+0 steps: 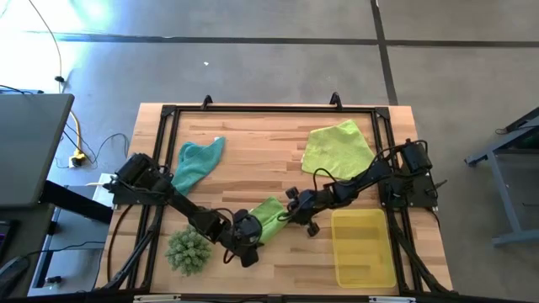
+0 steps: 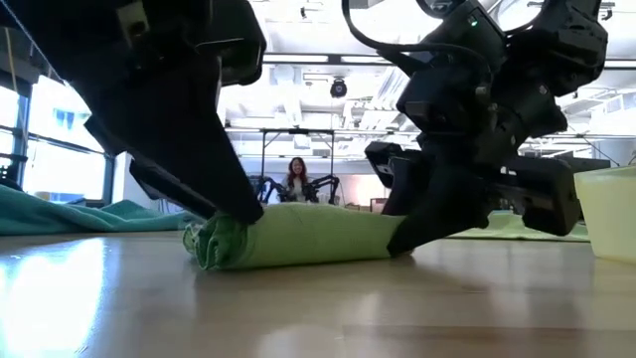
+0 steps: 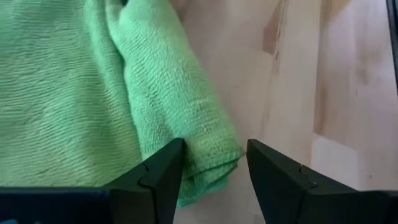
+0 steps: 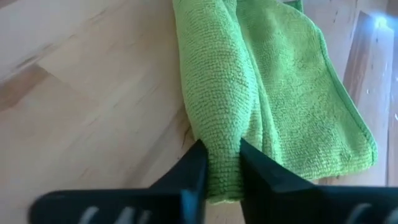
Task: Roll microfiber towels into tight, uniform cylinder then place into a basket
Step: Roll the green microfiber cloth
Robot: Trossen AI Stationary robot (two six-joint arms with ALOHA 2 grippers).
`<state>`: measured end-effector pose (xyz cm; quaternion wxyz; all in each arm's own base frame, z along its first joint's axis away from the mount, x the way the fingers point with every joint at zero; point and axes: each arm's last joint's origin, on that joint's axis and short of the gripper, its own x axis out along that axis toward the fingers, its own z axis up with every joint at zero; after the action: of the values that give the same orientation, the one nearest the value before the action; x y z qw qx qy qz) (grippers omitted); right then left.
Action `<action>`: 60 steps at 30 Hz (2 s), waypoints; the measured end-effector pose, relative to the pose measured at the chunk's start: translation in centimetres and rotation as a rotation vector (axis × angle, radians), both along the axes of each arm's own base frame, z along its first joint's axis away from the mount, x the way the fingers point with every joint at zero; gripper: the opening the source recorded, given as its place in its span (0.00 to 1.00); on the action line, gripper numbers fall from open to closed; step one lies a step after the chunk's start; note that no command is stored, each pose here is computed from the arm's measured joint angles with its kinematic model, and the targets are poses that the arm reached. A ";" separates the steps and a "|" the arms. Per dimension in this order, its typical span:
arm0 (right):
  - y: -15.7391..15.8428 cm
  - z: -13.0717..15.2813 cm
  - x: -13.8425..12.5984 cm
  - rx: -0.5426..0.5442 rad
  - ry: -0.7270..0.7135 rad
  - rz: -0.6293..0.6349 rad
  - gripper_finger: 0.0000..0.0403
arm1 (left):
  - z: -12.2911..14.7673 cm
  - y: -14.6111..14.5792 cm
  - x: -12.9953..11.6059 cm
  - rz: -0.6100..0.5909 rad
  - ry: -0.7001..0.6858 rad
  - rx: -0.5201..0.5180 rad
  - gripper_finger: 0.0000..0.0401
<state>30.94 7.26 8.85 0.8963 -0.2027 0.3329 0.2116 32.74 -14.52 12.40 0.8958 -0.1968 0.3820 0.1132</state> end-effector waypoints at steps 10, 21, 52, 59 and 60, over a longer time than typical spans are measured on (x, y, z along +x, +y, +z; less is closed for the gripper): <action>-0.2 -0.1 0.0 0.099 0.040 -0.092 0.02 | 0.3 -0.1 -0.1 -0.062 0.012 0.001 0.42; -2.4 0.9 1.5 0.397 0.241 -0.198 0.01 | 3.3 0.4 -0.3 -0.048 -0.096 0.144 0.42; -3.3 4.1 4.1 0.425 0.421 -0.229 0.06 | -0.4 0.5 -0.3 0.178 0.013 -0.008 0.42; -3.5 4.6 4.2 0.230 0.310 -0.092 0.25 | -0.8 0.5 -0.4 0.218 0.041 -0.062 0.42; -3.6 4.8 4.1 0.207 0.305 -0.097 0.28 | -0.9 0.5 -0.4 0.225 0.045 -0.064 0.42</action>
<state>35.04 3.66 13.69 0.8606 -0.0587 0.4507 0.2297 32.33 -14.04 11.50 0.8620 -0.2641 0.3809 0.2051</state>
